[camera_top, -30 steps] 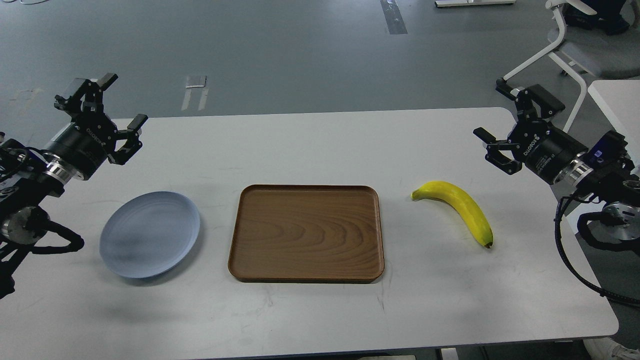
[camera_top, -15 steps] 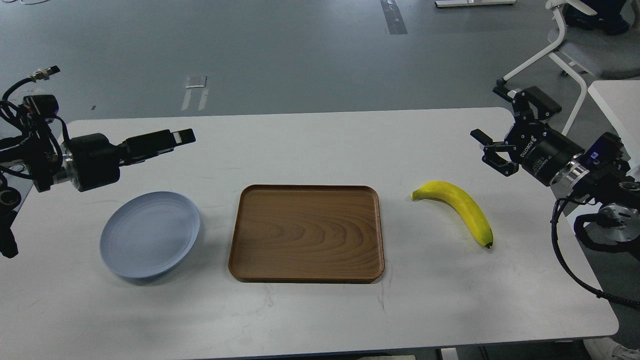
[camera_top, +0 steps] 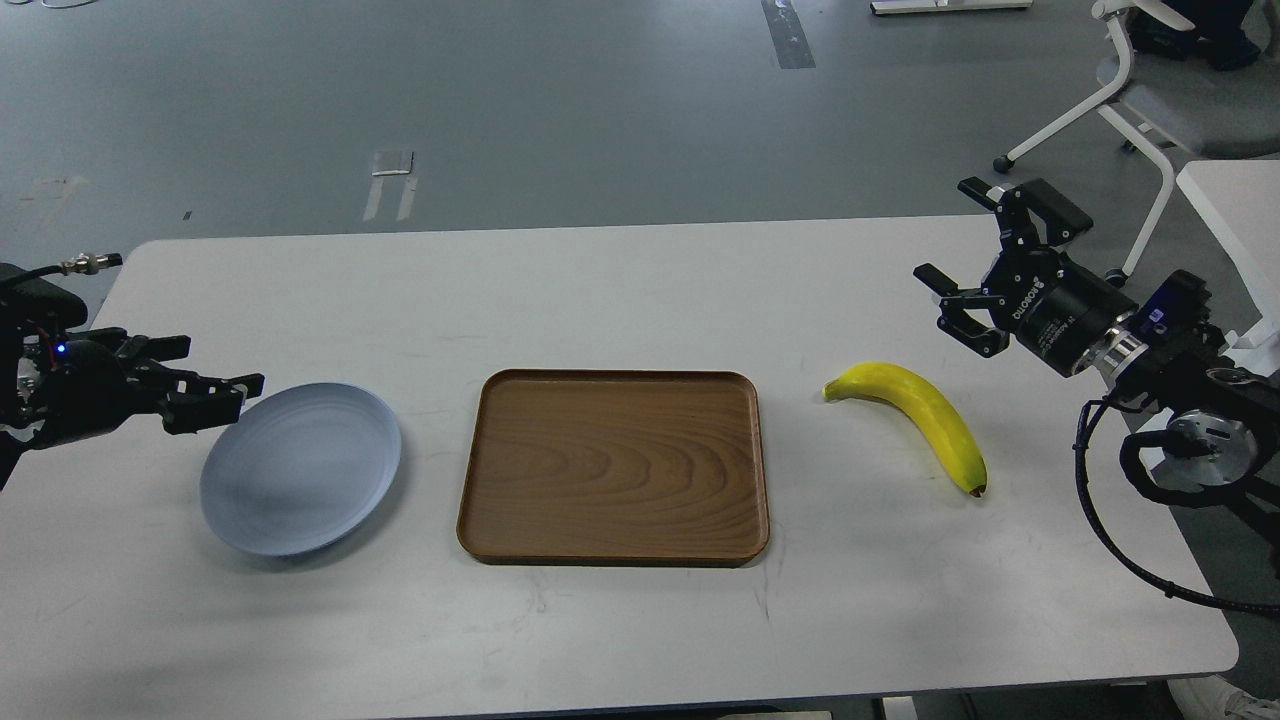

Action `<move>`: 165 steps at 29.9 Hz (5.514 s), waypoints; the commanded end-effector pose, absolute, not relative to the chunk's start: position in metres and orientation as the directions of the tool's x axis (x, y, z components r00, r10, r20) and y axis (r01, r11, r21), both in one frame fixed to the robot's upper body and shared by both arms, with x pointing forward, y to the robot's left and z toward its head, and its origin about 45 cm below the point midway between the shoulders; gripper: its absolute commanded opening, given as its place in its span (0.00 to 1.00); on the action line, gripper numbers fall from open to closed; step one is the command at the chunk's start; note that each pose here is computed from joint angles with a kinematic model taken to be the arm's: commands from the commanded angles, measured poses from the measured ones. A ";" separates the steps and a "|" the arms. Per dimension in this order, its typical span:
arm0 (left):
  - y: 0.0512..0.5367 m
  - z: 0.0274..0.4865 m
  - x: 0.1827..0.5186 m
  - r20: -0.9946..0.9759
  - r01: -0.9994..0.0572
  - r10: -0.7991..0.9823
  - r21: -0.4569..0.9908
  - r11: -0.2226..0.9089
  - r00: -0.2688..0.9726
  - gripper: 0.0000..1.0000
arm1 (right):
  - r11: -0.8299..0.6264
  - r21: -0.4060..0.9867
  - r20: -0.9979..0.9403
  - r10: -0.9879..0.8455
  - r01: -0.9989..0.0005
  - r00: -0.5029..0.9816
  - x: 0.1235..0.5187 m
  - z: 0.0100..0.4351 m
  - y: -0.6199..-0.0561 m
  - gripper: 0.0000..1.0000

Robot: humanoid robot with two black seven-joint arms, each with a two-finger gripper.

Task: Place banana on plate with both arms
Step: 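Grasp the edge of the light blue plate with the left gripper, then lift the plate with the left gripper and carry it onto the wooden tray, then release the plate on the tray and raise the left gripper away, then lower the right gripper onto the yellow banana and grasp it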

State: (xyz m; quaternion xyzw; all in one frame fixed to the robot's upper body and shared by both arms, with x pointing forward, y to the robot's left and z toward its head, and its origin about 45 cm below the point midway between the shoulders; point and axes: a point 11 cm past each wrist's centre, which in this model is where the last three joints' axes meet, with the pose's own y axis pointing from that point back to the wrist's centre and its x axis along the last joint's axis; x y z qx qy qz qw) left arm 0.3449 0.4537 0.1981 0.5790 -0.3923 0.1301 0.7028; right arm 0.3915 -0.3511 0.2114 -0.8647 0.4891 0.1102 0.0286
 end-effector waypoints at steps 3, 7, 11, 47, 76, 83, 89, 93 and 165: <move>0.469 0.169 0.338 0.665 -0.619 -0.182 0.743 0.253 0.724 0.99 | -0.521 0.057 -0.220 -0.839 -0.852 0.498 0.391 0.212 -0.351 1.00; 0.473 0.158 0.335 0.655 -0.619 -0.100 0.745 0.248 0.749 0.99 | -0.521 0.057 -0.220 -0.839 -0.852 0.498 0.391 0.212 -0.351 1.00; 0.469 0.146 0.331 0.642 -0.606 -0.087 0.754 0.255 0.762 0.98 | -0.522 0.058 -0.219 -0.839 -0.851 0.499 0.391 0.211 -0.350 1.00; 0.467 0.122 0.318 0.660 -0.650 0.066 0.711 0.268 0.749 0.00 | -0.524 0.061 -0.223 -0.837 -0.849 0.500 0.391 0.209 -0.349 1.00; 0.263 0.242 0.416 0.748 -0.510 -0.075 0.518 0.686 0.659 0.00 | -0.518 0.074 -0.221 -0.842 -0.852 0.492 0.387 0.206 -0.353 1.00; 0.199 0.209 0.429 0.711 -0.419 -0.199 0.590 0.690 0.674 0.00 | -0.507 0.071 -0.213 -0.849 -0.859 0.484 0.389 0.209 -0.359 1.00; 0.175 0.175 0.425 0.671 -0.377 -0.245 0.638 0.672 0.700 0.00 | -0.502 0.068 -0.208 -0.852 -0.862 0.480 0.389 0.211 -0.362 1.00; 0.160 0.156 0.415 0.640 -0.328 -0.305 0.677 0.659 0.705 0.00 | -0.498 0.067 -0.205 -0.855 -0.864 0.477 0.389 0.213 -0.364 1.00; 0.379 0.206 0.419 -0.254 -0.942 0.909 -0.032 0.334 0.331 0.98 | -0.498 0.113 -0.176 -0.862 -0.860 0.476 0.380 0.207 -0.375 1.00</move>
